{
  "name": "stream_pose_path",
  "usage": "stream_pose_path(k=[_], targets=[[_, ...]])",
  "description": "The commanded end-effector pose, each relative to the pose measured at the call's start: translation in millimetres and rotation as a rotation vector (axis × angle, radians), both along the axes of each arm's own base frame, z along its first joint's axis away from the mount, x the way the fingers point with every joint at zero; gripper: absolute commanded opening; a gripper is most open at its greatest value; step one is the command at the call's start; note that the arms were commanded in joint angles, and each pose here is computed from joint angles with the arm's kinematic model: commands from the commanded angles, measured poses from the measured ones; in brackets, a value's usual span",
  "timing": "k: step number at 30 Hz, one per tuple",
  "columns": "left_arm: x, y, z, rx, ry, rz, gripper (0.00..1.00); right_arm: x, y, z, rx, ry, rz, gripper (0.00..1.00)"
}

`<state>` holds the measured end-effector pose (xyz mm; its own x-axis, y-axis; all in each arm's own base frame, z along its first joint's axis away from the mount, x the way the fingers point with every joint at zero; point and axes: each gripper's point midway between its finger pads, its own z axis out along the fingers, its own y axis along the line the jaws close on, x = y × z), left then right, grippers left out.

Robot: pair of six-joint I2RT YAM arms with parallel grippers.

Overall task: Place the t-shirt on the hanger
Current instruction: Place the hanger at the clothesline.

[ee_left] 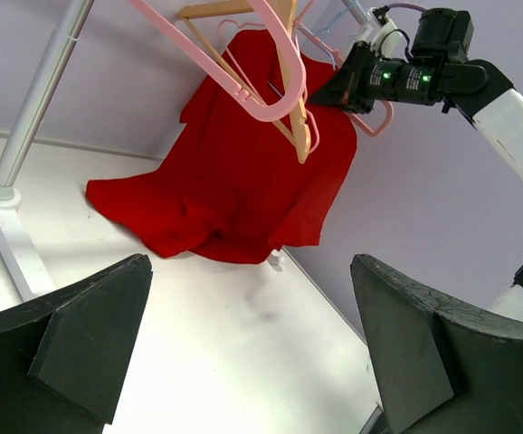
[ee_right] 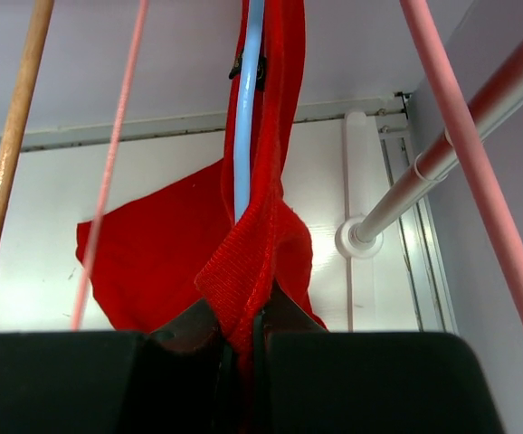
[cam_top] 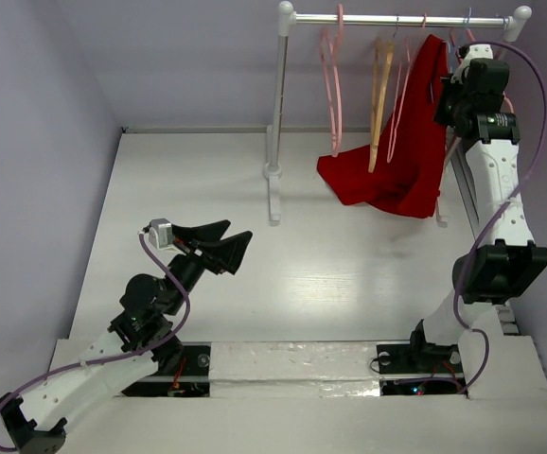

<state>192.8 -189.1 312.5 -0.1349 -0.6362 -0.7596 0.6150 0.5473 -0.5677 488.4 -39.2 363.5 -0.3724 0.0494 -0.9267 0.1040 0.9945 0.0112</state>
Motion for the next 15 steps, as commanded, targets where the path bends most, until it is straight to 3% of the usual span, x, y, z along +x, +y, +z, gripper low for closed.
stream_pose_path(k=[1,8,11,12,14,15], targets=[[-0.4,1.9,10.4,-0.026,-0.041,0.009,0.9,6.1,-5.2,40.0,-0.013,-0.128,-0.004,0.0],[0.1,2.7,9.2,-0.025,-0.039,0.014,0.9,1.0,-9.0,15.9,-0.011,-0.104,-0.032,0.02],[1.4,2.6,7.6,-0.019,-0.036,0.019,0.9,-4.2,-8.7,20.7,0.017,-0.121,-0.051,0.36],[1.8,2.6,7.2,-0.017,-0.035,0.021,0.9,-6.0,-7.7,25.8,0.025,-0.137,-0.05,0.57],[2.5,3.5,6.8,-0.017,-0.032,0.026,0.9,-16.6,-5.6,41.7,0.045,-0.178,-0.055,0.76],[3.0,3.8,7.1,-0.017,-0.032,0.03,0.9,-21.2,-5.2,48.3,0.051,-0.193,-0.058,0.93]])
